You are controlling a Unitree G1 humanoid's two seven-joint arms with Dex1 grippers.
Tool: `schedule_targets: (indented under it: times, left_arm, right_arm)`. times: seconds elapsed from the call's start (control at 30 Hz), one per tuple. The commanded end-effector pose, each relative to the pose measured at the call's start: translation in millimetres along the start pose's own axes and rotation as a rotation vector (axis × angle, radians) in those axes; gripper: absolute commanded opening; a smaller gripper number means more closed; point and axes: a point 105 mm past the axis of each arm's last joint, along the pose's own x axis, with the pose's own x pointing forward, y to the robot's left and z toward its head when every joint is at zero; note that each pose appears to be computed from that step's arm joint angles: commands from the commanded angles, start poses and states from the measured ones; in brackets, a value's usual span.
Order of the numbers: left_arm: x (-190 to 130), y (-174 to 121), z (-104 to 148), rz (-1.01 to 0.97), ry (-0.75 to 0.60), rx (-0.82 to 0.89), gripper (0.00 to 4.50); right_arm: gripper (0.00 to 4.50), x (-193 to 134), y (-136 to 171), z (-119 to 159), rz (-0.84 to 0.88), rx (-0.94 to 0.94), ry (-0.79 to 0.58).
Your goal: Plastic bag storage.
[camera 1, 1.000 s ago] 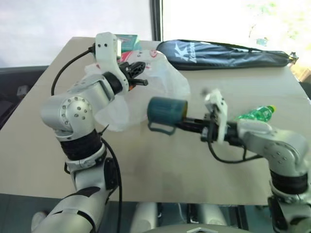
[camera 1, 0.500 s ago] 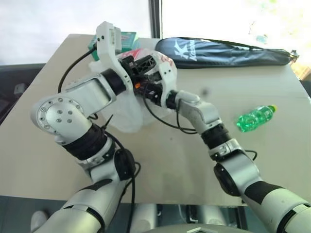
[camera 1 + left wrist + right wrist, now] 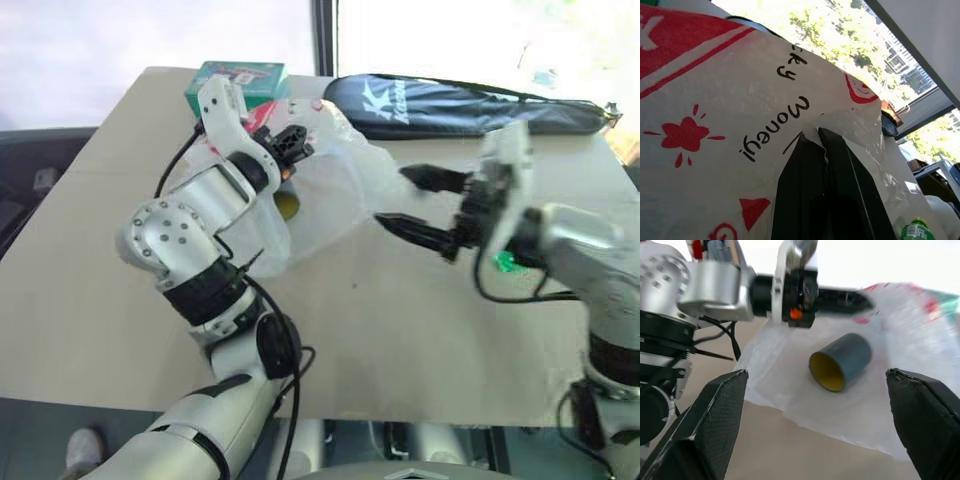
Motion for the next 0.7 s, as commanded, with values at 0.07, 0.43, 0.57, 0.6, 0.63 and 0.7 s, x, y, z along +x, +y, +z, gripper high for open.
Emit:
schedule_targets:
  times: [0.07, 0.43, 0.57, 0.6, 0.63, 0.7]
  left_arm:
    - [7.1, -16.1, 1.3, -0.059, -0.021, 0.032, 0.00]
    - [17.3, -17.5, -3.7, -0.061, -0.019, 0.009, 0.00]
    - [14.9, -16.6, -3.9, -0.050, -0.028, 0.011, 0.00]
    - [14.2, -15.8, -4.3, -0.046, -0.028, 0.010, 0.00]
    - [13.5, -15.2, -4.9, -0.042, -0.028, 0.012, 0.00]
    - [12.1, -14.9, -5.5, -0.039, -0.029, 0.014, 0.00]
  right_arm:
    - [4.45, -53.2, -74.9, -9.4, -0.770, -0.075, 0.147]
    - [4.45, -91.9, -117.5, -71.5, -1.645, 0.585, 0.349]
    - [4.45, -93.5, -117.7, -84.5, -1.735, 0.769, 0.410]
    - [4.45, -96.0, -118.7, -87.7, -1.754, 0.796, 0.434]
    - [4.45, -99.1, -120.6, -89.8, -1.771, 0.803, 0.463]
    - [4.45, -104.4, -125.5, -97.2, -1.783, 0.844, 0.505]
